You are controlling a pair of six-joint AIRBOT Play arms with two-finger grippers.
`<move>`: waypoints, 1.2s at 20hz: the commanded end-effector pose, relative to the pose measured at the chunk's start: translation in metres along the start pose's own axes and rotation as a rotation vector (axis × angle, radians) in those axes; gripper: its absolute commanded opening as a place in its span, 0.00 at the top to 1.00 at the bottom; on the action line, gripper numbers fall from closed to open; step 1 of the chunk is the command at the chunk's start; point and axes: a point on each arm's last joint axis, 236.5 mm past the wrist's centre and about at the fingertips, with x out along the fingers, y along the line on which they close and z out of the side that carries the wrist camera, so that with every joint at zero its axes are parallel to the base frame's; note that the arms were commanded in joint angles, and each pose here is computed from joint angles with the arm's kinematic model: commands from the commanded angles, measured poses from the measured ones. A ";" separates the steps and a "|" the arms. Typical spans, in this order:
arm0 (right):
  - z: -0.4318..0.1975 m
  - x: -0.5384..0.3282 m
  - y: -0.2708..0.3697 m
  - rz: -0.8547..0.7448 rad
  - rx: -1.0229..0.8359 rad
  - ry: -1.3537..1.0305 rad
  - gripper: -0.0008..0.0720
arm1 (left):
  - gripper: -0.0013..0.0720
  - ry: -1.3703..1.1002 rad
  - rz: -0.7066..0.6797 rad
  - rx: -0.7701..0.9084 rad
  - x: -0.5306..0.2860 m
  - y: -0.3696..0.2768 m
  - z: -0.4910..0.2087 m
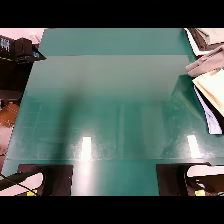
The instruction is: Fold the shirts.
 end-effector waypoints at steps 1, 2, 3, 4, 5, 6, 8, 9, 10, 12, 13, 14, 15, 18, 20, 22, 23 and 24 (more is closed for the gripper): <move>0.030 -0.028 0.023 0.038 -0.072 -0.046 0.97 | 0.95 0.001 0.002 0.002 0.000 0.000 0.000; 0.035 -0.035 0.027 0.043 -0.085 -0.049 0.97 | 0.95 0.001 0.003 0.002 0.000 0.001 0.000; 0.036 -0.040 0.034 0.050 -0.100 -0.042 0.97 | 0.95 0.002 0.003 0.002 0.001 0.001 0.000; 0.035 -0.046 0.035 0.046 -0.099 -0.043 0.97 | 0.95 0.004 0.006 0.001 0.001 0.002 0.000; 0.033 -0.052 0.034 0.038 -0.091 -0.044 0.97 | 0.95 0.006 0.005 0.001 0.002 0.002 -0.001; 0.029 -0.056 0.033 0.031 -0.081 -0.039 0.97 | 0.95 0.012 0.004 0.000 0.002 0.002 -0.002; 0.018 -0.067 0.022 0.008 -0.049 -0.018 0.97 | 0.95 0.023 0.002 0.020 0.002 0.002 -0.005; 0.010 -0.073 0.013 -0.013 -0.030 -0.004 0.97 | 0.95 0.029 0.001 0.027 0.002 0.001 -0.006; -0.001 -0.080 -0.001 -0.056 -0.015 0.023 0.97 | 0.95 0.032 0.001 0.027 0.002 0.001 -0.007; -0.028 -0.093 -0.031 -0.151 0.021 0.090 0.97 | 0.95 0.032 0.001 0.028 0.002 0.001 -0.007; -0.043 -0.101 -0.047 -0.200 0.044 0.124 0.97 | 0.95 0.032 0.000 0.030 0.002 0.001 -0.007; -0.057 -0.110 -0.062 -0.248 0.066 0.153 0.97 | 0.95 0.032 0.000 0.036 0.002 0.001 -0.007; -0.070 -0.118 -0.075 -0.285 0.088 0.176 0.97 | 0.95 0.032 0.000 0.044 0.002 0.001 -0.007; -0.106 -0.143 -0.103 -0.352 0.185 0.212 0.97 | 0.95 0.032 0.000 0.045 0.002 0.001 -0.007; -0.129 -0.159 -0.120 -0.390 0.258 0.217 0.76 | 0.95 0.032 -0.001 0.045 0.002 0.001 -0.007; -0.150 -0.176 -0.136 -0.429 0.328 0.216 0.45 | 0.95 0.031 0.000 0.050 0.002 0.001 -0.007; -0.161 -0.185 -0.143 -0.448 0.366 0.216 0.45 | 0.95 0.032 0.000 0.053 0.002 0.001 -0.007; -0.171 -0.196 -0.149 -0.465 0.400 0.215 0.45 | 0.95 0.031 0.000 0.053 0.002 0.001 -0.007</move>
